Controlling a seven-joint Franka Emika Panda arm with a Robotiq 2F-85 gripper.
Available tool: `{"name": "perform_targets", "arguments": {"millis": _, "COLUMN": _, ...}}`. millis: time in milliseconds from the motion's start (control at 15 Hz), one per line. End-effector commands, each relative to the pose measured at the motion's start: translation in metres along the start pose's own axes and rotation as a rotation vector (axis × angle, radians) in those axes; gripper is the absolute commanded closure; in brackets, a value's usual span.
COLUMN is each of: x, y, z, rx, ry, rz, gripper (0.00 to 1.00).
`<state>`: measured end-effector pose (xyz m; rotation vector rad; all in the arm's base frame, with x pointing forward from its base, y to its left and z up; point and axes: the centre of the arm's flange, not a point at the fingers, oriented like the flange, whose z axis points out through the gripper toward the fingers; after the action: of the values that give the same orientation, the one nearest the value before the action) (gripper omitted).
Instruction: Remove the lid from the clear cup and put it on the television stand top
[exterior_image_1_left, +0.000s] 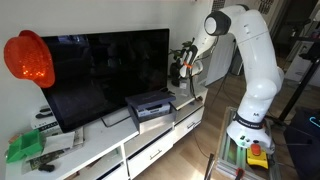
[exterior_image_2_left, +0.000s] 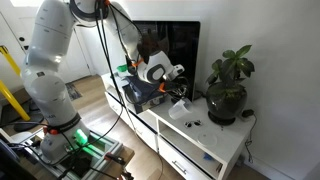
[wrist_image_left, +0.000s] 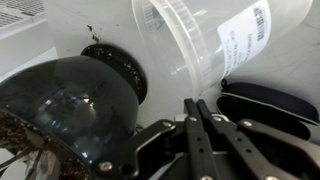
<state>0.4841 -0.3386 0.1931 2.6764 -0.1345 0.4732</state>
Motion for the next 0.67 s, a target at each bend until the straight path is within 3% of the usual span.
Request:
{"name": "perform_targets", "arguments": {"millis": 0, "x": -0.009, "y": -0.038, "z": -0.02, "rx": -0.108, "ry": 0.055, "rz": -0.018, "gripper": 0.99}}
{"name": "perform_targets", "arguments": {"millis": 267, "x": -0.014, "y": -0.07, "z": -0.006, "rx": -0.207, "ry": 0.091, "rz": -0.085, "gripper": 0.99}}
{"name": "perform_targets", "arguments": {"millis": 600, "x": -0.026, "y": -0.104, "z": 0.02, "rx": -0.27, "ry": 0.111, "rz": -0.101, "gripper": 0.99}}
